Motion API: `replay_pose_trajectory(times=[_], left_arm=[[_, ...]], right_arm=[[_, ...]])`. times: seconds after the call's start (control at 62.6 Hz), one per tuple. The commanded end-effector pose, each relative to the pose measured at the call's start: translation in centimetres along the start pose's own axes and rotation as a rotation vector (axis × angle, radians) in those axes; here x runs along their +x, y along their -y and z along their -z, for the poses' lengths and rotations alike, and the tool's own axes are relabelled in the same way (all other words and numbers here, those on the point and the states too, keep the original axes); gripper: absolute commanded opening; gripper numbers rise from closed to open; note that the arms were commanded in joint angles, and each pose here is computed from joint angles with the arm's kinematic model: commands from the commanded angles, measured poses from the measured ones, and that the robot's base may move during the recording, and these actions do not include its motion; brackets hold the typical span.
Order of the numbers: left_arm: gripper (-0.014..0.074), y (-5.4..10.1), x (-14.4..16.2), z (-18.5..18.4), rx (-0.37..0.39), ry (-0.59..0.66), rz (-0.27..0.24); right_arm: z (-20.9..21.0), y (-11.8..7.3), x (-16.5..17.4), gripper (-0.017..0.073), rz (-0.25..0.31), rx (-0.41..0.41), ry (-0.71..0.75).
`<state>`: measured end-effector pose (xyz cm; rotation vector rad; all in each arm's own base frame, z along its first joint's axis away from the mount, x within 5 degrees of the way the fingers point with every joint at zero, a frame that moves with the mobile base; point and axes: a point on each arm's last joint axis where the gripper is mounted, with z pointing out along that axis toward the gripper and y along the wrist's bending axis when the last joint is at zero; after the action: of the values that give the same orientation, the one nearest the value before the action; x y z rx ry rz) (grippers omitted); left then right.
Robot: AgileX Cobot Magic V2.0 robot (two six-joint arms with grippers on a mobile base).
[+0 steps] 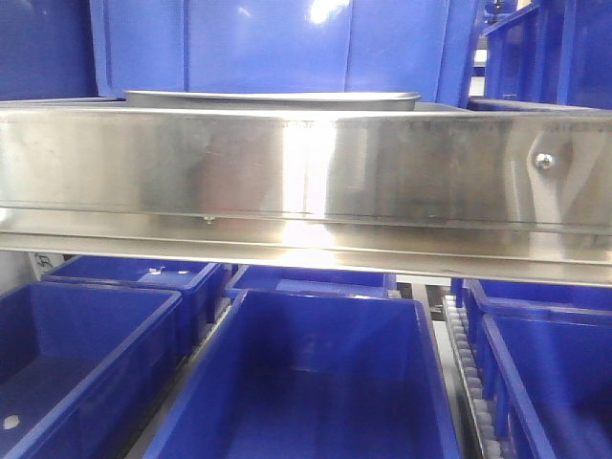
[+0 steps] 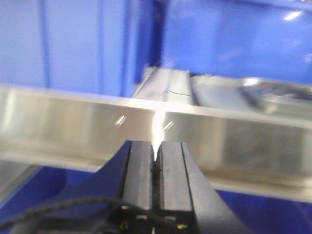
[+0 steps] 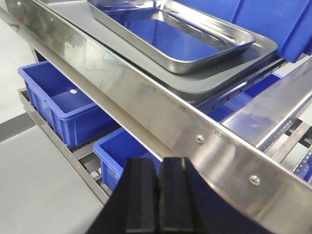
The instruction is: Stack silver trays without gaps
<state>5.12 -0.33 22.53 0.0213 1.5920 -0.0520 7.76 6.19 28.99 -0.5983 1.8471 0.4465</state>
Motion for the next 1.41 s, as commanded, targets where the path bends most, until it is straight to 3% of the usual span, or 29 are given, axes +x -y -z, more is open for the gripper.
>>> replay_pose_trajectory(times=[0.0, 0.208, 0.431, 1.23, 1.294, 1.39], left_arm=[[-0.0048, -0.2, -0.1, 0.2, -0.033, 0.148, 0.005], [-0.0048, -0.4, 1.8, -0.2, -0.055, 0.131, 0.006], [-0.0048, -0.3, 1.3, -0.2, -0.025, 0.193, 0.007], [-0.0048, -0.2, 1.3, -0.2, -0.013, 0.189, 0.008], [-0.0048, -0.2, 1.3, -0.2, -0.013, 0.189, 0.008], [-0.0048, -0.2, 1.3, -0.2, -0.013, 0.189, 0.008]], right_arm=[[0.4, -0.3, -1.6, 0.0016, 0.036, -0.028, 0.1], [0.4, -0.3, -1.5, 0.0016, 0.036, -0.026, 0.096], [0.4, -0.2, -1.5, 0.0016, 0.036, -0.024, 0.094], [0.1, -0.1, -1.1, 0.0016, 0.025, -0.007, 0.085], [0.0, 0.5, -0.8, 0.0016, -0.019, 0.038, 0.085], [0.0, 1.6, 0.2, 0.0016, -0.136, 0.13, 0.105]])
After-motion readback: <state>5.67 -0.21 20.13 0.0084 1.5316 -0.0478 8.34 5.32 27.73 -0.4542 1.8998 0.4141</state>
